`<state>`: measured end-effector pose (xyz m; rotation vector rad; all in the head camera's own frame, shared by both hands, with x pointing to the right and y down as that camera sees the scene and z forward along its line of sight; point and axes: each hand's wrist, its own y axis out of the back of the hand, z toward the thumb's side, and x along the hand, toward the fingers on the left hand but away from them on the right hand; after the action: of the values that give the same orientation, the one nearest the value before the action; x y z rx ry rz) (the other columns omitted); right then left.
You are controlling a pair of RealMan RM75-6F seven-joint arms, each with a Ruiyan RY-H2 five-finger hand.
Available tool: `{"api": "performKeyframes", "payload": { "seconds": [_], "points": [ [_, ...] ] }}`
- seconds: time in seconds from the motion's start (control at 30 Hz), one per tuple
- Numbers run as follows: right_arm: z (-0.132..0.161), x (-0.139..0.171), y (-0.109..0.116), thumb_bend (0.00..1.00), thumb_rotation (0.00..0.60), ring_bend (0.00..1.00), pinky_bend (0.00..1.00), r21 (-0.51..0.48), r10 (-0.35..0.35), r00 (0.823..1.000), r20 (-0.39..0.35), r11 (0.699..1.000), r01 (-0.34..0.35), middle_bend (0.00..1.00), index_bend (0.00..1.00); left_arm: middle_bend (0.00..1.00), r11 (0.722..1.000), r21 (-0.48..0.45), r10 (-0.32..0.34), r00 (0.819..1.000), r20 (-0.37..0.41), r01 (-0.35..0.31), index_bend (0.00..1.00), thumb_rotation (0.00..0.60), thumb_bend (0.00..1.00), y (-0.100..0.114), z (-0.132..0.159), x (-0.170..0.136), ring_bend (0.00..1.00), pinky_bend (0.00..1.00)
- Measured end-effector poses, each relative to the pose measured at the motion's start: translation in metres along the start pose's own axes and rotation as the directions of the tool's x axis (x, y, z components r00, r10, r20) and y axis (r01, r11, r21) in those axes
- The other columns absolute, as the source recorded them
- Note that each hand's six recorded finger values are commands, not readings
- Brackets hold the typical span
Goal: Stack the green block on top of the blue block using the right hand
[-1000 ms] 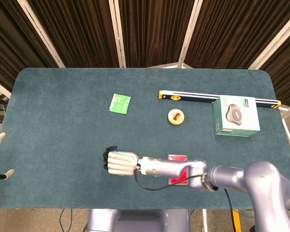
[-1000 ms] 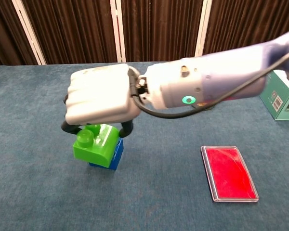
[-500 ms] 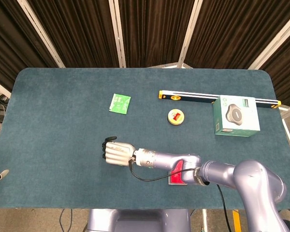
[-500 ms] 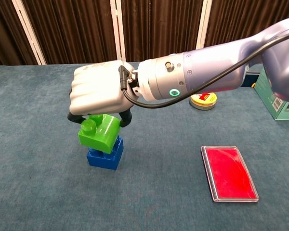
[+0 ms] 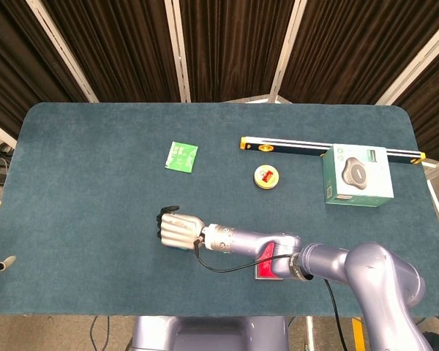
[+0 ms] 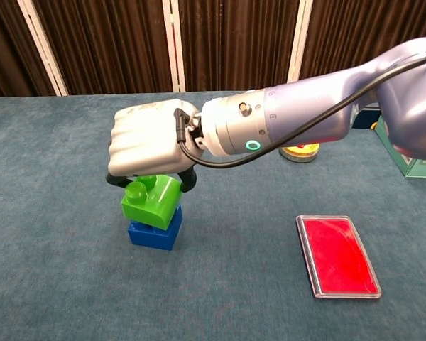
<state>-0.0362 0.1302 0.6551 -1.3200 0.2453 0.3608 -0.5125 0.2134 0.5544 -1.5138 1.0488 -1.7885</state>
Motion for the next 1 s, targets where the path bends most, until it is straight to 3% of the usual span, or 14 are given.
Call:
{"api": "performKeyframes", "payload": {
  "seconds": [1.0],
  "points": [
    [0.019,-0.007,-0.016,0.33,0.6,0.35,0.51,-0.015,0.051,0.998,-0.04,0.999,-0.051,0.51,0.44,0.0,1.0,0.001,-0.003,1.0,-0.003,0.003,0.0,0.6,0.0,0.0,0.0,0.002,0.0,0.0]
  ]
}}
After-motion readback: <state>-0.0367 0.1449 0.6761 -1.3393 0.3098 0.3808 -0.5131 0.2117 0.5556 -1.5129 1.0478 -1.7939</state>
